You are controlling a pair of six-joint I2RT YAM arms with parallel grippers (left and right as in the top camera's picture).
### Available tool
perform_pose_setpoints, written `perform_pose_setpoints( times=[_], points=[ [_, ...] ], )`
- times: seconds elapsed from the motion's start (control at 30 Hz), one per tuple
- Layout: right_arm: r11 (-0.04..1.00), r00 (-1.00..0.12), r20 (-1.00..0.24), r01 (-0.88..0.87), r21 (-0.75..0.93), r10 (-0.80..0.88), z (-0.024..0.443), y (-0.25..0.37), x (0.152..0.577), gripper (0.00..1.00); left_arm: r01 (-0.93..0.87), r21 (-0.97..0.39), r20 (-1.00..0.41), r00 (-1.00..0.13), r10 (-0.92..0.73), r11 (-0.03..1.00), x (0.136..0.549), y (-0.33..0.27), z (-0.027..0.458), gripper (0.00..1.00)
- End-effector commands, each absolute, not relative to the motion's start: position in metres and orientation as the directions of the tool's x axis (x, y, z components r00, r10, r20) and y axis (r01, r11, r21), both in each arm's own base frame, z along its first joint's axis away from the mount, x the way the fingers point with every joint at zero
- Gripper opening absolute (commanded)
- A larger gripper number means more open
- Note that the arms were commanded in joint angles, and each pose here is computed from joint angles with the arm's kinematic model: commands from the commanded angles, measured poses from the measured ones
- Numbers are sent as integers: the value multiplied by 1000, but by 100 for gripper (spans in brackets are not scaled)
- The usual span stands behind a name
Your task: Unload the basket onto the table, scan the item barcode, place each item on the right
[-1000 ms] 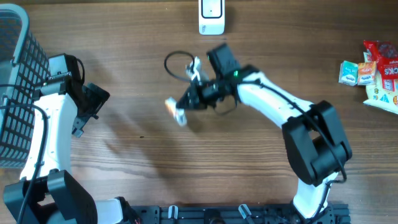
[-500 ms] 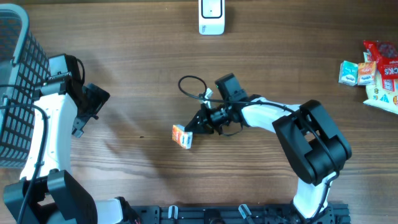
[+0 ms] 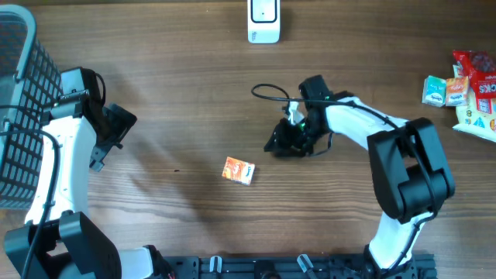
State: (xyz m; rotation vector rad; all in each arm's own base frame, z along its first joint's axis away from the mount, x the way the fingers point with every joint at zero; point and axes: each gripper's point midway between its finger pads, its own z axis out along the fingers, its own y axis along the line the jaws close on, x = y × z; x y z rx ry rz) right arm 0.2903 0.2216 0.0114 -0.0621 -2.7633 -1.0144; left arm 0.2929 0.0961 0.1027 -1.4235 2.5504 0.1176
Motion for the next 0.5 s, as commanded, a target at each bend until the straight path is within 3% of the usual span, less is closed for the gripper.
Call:
perform_pose_setpoints(
  times=[0.0, 0.07, 0.2, 0.4, 0.47],
  points=[
    [737, -959, -116, -273, 619, -257, 46, 230, 313, 47, -860, -48, -254, -482, -839, 508, 298, 101, 109, 100],
    [683, -904, -233, -423, 596, -357, 57, 242, 315, 60, -860, -48, -254, -482, -839, 508, 298, 101, 109, 100],
    [672, -859, -302, -512, 534, -415, 52, 258, 317, 79, -860, -49, -254, -482, -839, 508, 298, 101, 109, 100],
    [606, -801, -342, -596, 526, -491, 53, 291, 298, 79, -860, -48, -254, -482, -839, 508, 298, 101, 109, 100],
    [583, -779, -343, -622, 523, -524, 51, 300, 289, 74, -860, -48, -254, -482, -839, 508, 298, 101, 109, 100]
  ],
)
